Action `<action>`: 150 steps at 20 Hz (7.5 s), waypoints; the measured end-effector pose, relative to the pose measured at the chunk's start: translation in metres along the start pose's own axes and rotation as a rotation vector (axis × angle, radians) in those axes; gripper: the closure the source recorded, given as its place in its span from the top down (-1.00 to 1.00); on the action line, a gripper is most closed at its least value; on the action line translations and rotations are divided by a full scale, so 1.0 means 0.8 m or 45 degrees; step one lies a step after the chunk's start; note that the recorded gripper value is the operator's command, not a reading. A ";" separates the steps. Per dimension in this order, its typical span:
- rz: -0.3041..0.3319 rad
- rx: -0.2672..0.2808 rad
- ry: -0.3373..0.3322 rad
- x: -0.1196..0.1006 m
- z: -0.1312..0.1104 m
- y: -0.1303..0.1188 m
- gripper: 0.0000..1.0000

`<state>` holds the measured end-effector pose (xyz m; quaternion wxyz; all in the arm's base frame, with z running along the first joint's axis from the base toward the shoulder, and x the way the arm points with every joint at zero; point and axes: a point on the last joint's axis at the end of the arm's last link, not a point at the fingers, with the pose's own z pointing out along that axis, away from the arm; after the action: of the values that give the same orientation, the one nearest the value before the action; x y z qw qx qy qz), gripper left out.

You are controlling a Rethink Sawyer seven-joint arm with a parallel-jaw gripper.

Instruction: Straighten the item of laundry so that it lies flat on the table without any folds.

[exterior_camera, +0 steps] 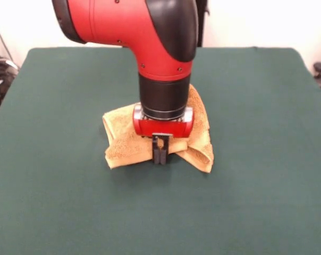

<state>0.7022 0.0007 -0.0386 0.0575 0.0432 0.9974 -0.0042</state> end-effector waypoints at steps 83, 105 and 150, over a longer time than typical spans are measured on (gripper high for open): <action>-0.077 0.044 -0.181 0.083 -0.036 -0.066 -1.00; -0.104 0.051 -0.184 0.085 -0.037 -0.067 -1.00; -0.083 -0.094 -0.209 0.072 -0.078 -0.010 -1.00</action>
<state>0.6376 -0.0013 0.0171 0.1402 0.0080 0.9897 0.0273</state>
